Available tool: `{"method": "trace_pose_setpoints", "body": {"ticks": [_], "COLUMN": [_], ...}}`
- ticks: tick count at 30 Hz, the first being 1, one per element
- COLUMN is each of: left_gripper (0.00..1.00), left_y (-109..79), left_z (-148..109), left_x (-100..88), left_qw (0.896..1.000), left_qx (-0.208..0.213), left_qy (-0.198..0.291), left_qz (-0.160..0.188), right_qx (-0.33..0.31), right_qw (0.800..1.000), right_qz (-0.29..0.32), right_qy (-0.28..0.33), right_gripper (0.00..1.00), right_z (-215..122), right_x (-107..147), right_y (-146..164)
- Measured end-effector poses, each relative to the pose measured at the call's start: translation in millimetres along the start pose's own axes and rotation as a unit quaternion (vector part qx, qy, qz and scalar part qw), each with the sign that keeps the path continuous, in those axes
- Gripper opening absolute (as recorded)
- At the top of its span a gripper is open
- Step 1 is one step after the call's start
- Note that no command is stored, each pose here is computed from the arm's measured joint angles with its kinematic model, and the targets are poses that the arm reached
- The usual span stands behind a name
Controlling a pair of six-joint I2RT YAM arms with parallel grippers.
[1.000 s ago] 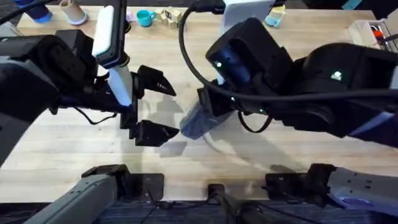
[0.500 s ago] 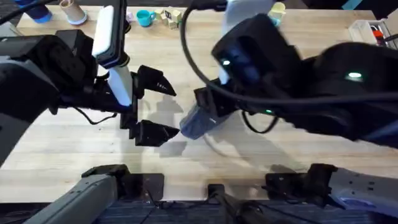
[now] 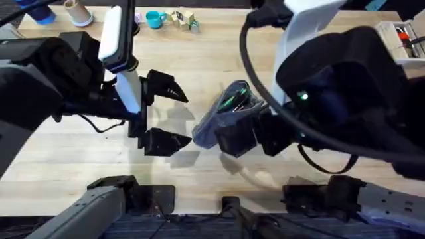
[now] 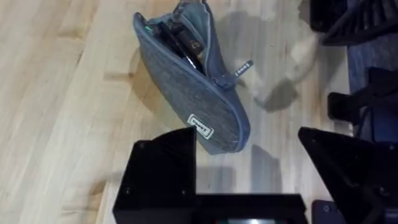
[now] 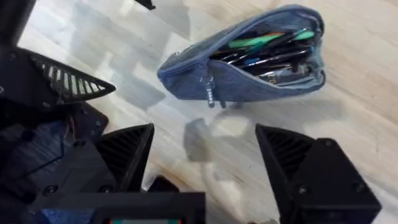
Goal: Unzip the bag, pick up the pens from the table one at a time and place them inside, then zip the bag closed.
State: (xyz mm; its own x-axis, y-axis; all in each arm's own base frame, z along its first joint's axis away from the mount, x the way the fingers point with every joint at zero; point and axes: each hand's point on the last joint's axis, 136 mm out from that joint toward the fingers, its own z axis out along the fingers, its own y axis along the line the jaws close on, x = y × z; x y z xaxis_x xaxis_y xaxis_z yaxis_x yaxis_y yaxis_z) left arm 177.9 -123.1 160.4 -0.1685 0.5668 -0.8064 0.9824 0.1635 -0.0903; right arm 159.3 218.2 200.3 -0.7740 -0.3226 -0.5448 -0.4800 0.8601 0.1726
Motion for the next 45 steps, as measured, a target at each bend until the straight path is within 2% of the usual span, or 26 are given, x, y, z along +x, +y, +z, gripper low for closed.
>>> {"method": "trace_pose_setpoints", "body": {"ticks": [11, 22, 26, 36, 40, 42, 45], "left_gripper": [0.994, 0.994, 0.994, 0.994, 0.993, 0.994, 0.994], "left_y": [-11.7, -17.4, -13.3, -12.9, -13.0, -13.0, -13.0], "left_z": [-0.6, -21.4, -27.0, -27.4, -27.5, -27.5, -27.4], "left_x": [1.2, 11.8, 15.0, 15.3, 15.2, 15.2, 15.2], "left_qw": [1.0, 0.999, 0.999, 0.999, 0.999, 0.999, 0.999], "left_qx": [0.019, 0.0, -0.016, -0.018, -0.018, -0.018, -0.018], "left_qy": [0.002, -0.01, -0.012, -0.012, -0.012, -0.012, -0.012], "left_qz": [-0.002, -0.043, -0.038, -0.024, -0.024, -0.024, -0.024], "right_qx": [0.007, 0.02, 0.017, 0.025, 0.057, 0.073, 0.078], "right_qw": [0.998, 0.997, 0.997, 0.997, 0.995, 0.994, 0.993], "right_qz": [-0.031, -0.035, -0.034, -0.036, -0.041, -0.045, -0.046], "right_qy": [0.047, 0.067, 0.062, 0.069, 0.068, 0.074, 0.078], "right_gripper": [0.997, 0.997, 0.997, 0.997, 0.997, 0.994, 0.95], "right_z": [16.8, 37.1, 45.5, 70.5, 81.2, 100.4, 109.7], "right_x": [17.2, 19.4, 14.4, 11.5, 10.5, 11.3, 12.5], "right_y": [9.9, 12.9, 17.9, 24.1, 15.5, 15.0, 15.3]}}
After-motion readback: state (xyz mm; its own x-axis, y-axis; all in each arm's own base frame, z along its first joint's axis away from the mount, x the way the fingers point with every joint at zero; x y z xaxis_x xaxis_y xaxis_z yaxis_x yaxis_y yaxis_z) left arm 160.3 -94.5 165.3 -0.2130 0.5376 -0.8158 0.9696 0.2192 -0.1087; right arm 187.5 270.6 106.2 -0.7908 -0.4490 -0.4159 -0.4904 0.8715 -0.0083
